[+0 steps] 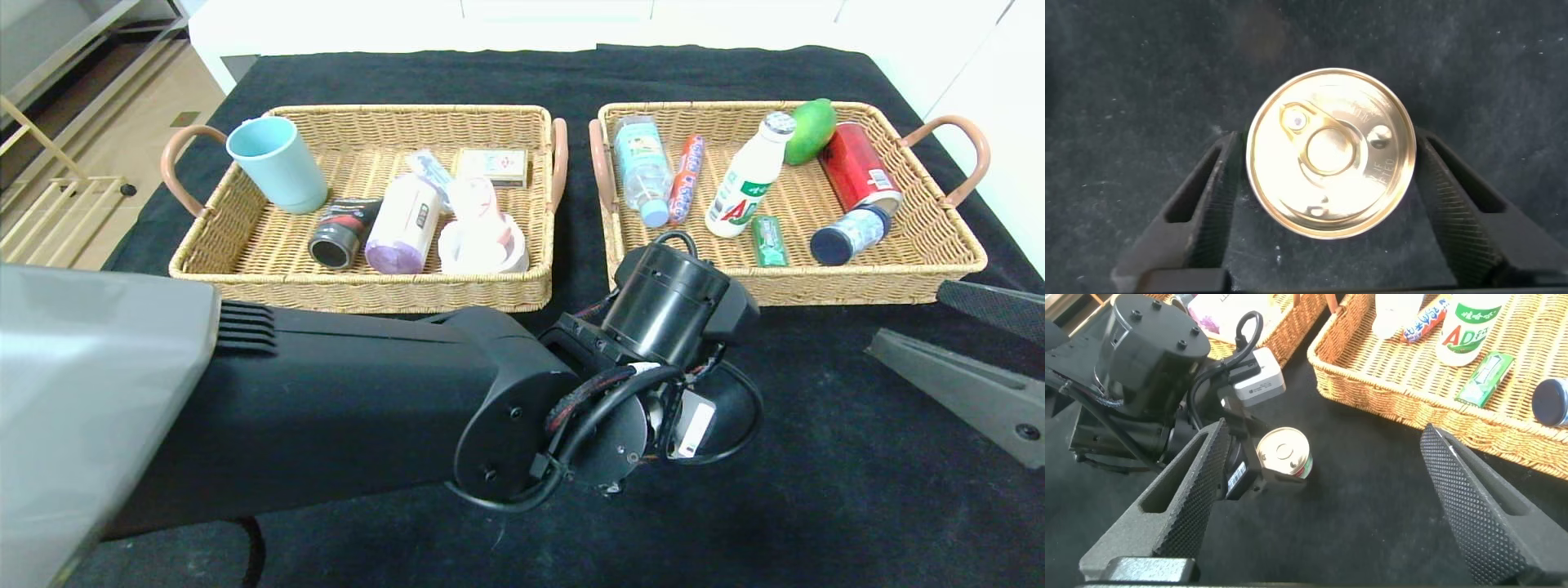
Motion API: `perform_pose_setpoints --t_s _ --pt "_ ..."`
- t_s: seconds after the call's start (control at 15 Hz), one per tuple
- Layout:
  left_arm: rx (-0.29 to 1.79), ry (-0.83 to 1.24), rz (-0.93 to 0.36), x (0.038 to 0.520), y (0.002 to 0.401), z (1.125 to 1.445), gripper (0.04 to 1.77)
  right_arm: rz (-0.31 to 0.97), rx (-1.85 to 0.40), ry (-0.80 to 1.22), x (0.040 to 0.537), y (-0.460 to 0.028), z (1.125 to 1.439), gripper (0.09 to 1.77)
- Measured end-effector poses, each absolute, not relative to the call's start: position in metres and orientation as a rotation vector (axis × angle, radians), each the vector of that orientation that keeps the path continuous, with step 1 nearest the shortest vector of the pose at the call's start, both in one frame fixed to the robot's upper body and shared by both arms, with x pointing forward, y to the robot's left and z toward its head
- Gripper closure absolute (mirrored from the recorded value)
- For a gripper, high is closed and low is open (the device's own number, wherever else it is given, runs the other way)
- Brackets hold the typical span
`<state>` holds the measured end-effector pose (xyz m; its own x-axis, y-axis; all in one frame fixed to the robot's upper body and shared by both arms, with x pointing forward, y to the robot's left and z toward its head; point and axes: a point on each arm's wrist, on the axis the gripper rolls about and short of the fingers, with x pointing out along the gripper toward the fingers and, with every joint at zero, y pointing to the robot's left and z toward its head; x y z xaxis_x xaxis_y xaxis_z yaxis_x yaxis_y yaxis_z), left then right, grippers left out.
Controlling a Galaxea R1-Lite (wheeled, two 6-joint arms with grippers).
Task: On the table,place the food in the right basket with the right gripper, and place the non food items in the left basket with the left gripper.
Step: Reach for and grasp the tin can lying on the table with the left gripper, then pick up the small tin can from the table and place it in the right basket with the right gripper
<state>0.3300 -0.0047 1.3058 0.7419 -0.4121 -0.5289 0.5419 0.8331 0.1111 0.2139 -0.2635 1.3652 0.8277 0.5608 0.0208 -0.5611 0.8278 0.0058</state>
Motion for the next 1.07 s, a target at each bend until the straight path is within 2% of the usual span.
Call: perform_pose_setpoints --t_s 0.47,0.73,1.07 --pt "0.253 0.498 -0.534 0.314 0.019 1.326 0.19 0.605 0.011 -0.014 0.213 -0.262 1.364 0.15" --pt "0.245 0.478 -0.547 0.297 0.048 1.336 0.16 0.601 0.004 0.017 0.219 -0.26 1.359 0.15" --pt "0.223 0.339 -0.618 0.287 0.094 1.332 0.13 0.596 -0.005 0.054 0.225 -0.256 1.352 0.15"
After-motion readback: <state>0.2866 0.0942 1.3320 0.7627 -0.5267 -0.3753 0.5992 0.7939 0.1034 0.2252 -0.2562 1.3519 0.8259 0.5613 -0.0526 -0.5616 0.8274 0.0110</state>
